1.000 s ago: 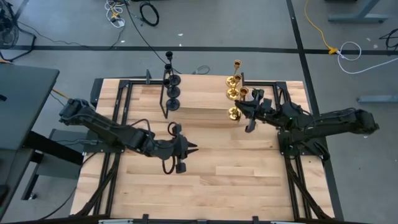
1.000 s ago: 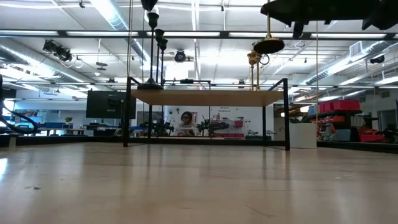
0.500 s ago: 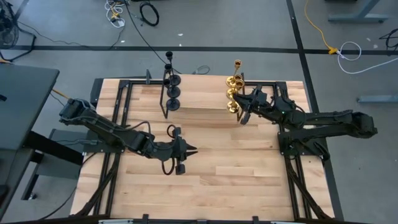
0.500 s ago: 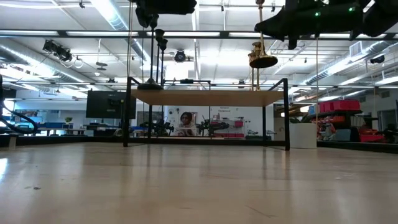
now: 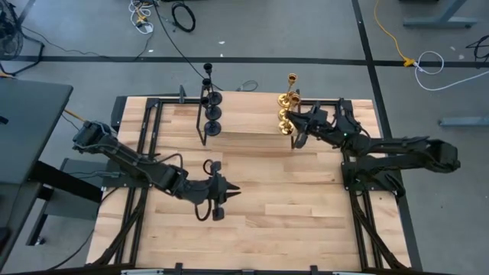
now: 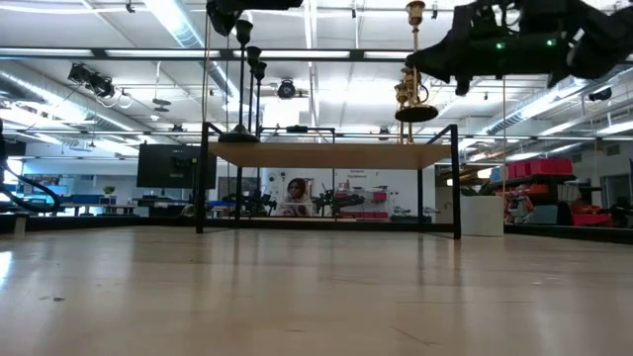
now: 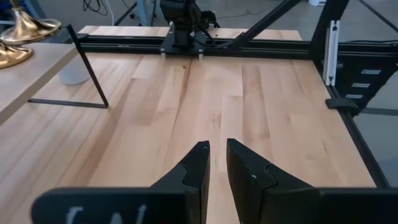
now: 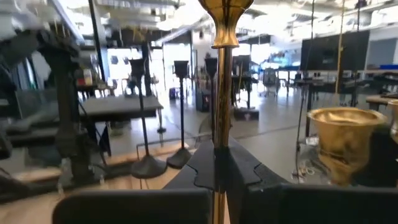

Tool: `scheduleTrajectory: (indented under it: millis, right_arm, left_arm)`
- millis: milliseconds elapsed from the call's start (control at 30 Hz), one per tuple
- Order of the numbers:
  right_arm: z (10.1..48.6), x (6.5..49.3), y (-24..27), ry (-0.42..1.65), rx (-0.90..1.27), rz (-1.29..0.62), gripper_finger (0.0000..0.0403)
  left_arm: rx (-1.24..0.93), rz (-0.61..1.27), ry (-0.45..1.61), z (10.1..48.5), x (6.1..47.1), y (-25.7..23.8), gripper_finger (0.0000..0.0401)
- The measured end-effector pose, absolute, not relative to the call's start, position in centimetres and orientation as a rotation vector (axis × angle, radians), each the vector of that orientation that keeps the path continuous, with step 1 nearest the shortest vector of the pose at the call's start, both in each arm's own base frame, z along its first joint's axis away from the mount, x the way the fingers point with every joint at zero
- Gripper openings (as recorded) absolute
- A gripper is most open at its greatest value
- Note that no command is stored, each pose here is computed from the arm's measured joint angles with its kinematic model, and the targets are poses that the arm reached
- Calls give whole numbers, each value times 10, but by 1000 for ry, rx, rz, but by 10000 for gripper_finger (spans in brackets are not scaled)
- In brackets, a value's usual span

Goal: Pick & Place candle stick holders
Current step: Put the gold candle holder on the shelf aligned with the gold candle holders

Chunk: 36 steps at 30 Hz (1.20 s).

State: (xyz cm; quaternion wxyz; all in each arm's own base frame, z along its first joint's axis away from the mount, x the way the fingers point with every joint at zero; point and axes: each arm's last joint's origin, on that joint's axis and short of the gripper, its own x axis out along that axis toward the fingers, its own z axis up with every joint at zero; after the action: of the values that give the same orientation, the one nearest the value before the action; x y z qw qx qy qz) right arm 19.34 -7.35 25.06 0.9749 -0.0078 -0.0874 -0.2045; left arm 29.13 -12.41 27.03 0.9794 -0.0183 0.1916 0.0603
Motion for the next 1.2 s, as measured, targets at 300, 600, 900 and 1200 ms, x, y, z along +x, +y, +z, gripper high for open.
scheduleTrajectory:
  millis: [300, 600, 900, 1200]
  right_arm:
    - [233, 181, -84, -181, 5, -420, 5]
    - [230, 182, -88, -172, 9, -424, 5]
    - [218, 191, -93, -137, 13, -428, 5]
    - [212, 198, -97, -139, 6, -435, 5]
  left_arm:
    - [-21, 129, 380, 271, 289, -128, 58]
    - [-19, 132, 378, 271, 290, -128, 58]
    - [-20, 132, 378, 271, 290, -128, 58]
    - [-20, 131, 378, 271, 290, -128, 58]
